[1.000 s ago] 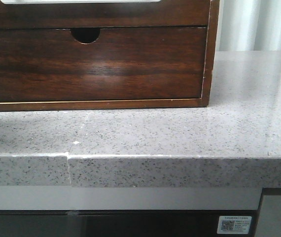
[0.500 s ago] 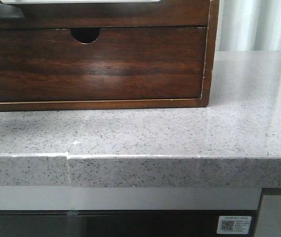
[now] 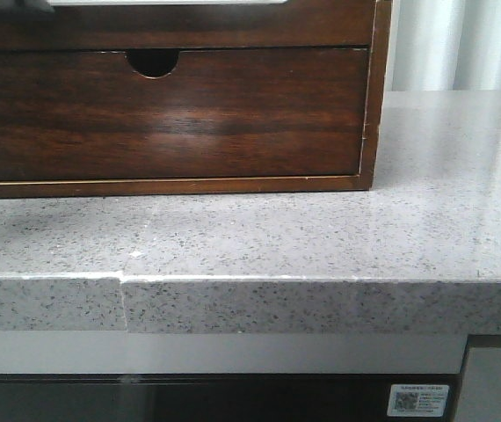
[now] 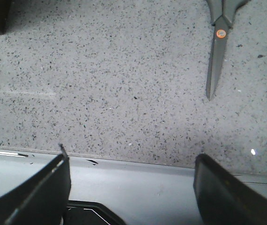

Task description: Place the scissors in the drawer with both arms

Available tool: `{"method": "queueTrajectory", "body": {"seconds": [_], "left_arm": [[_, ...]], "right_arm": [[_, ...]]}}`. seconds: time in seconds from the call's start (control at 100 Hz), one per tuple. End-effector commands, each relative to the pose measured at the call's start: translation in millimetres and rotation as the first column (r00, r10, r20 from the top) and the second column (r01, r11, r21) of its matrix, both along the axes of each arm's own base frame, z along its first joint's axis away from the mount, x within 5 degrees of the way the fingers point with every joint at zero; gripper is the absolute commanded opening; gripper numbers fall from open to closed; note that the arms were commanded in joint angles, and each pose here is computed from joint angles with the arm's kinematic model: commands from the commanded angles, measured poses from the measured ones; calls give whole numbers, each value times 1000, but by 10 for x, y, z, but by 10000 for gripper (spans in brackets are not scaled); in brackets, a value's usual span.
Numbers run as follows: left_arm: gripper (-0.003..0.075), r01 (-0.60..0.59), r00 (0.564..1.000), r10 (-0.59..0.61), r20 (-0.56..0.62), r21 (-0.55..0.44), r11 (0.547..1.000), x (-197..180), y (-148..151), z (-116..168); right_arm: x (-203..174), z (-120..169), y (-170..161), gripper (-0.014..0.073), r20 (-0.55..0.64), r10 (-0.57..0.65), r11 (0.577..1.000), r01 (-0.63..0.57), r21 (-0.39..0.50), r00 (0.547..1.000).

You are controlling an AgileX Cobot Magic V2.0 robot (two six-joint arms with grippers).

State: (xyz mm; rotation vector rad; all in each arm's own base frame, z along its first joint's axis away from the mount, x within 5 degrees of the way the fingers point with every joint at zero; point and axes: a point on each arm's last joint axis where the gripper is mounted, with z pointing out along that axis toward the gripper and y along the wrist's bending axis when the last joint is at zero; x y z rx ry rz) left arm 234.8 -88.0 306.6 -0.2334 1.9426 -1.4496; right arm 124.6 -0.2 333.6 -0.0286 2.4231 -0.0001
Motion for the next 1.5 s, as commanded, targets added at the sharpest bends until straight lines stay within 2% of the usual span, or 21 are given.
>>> {"method": "queueTrajectory", "body": {"seconds": [0.0, 0.16, 0.41, 0.53, 1.03, 1.27, 1.38, 1.43, 1.49], "left_arm": [[121, 8, 998, -3, 67, -73, 997, -14, -18, 198], [78, 24, 997, -19, 72, -80, 996, -26, -27, 206], [60, 129, 985, -117, 127, -97, 987, -114, -78, 241], [60, 138, 985, -126, 121, -98, 986, -205, -74, 186], [60, 157, 977, -143, 156, -81, 984, -1128, 14, -177], [62, 141, 974, -129, 185, -56, 988, -1313, 42, -263], [104, 141, 974, -129, 186, -52, 989, -1318, 43, -268], [160, 141, 974, -129, 186, -52, 989, -1318, 43, -268], [269, 142, 974, -130, 186, -50, 989, -1319, 42, -270]], "right_arm": [[37, 130, -14, 480, 75, 4, 1000, -3, -22, 997], [37, 130, -14, 480, 75, 4, 1000, -3, -22, 997], [34, 127, -15, 480, 70, 4, 1000, -3, -22, 998], [33, 126, -15, 480, 68, 4, 1000, -3, -22, 998], [27, 120, -15, 480, 60, 5, 1000, -3, -22, 998], [26, 119, -16, 480, 58, 4, 1000, -3, -24, 998], [26, 119, -16, 480, 58, 4, 1000, -3, -24, 998], [26, 119, -21, 480, 58, 4, 1000, -2, -30, 998], [26, 119, -21, 480, 58, 4, 1000, -2, -30, 998]]}}
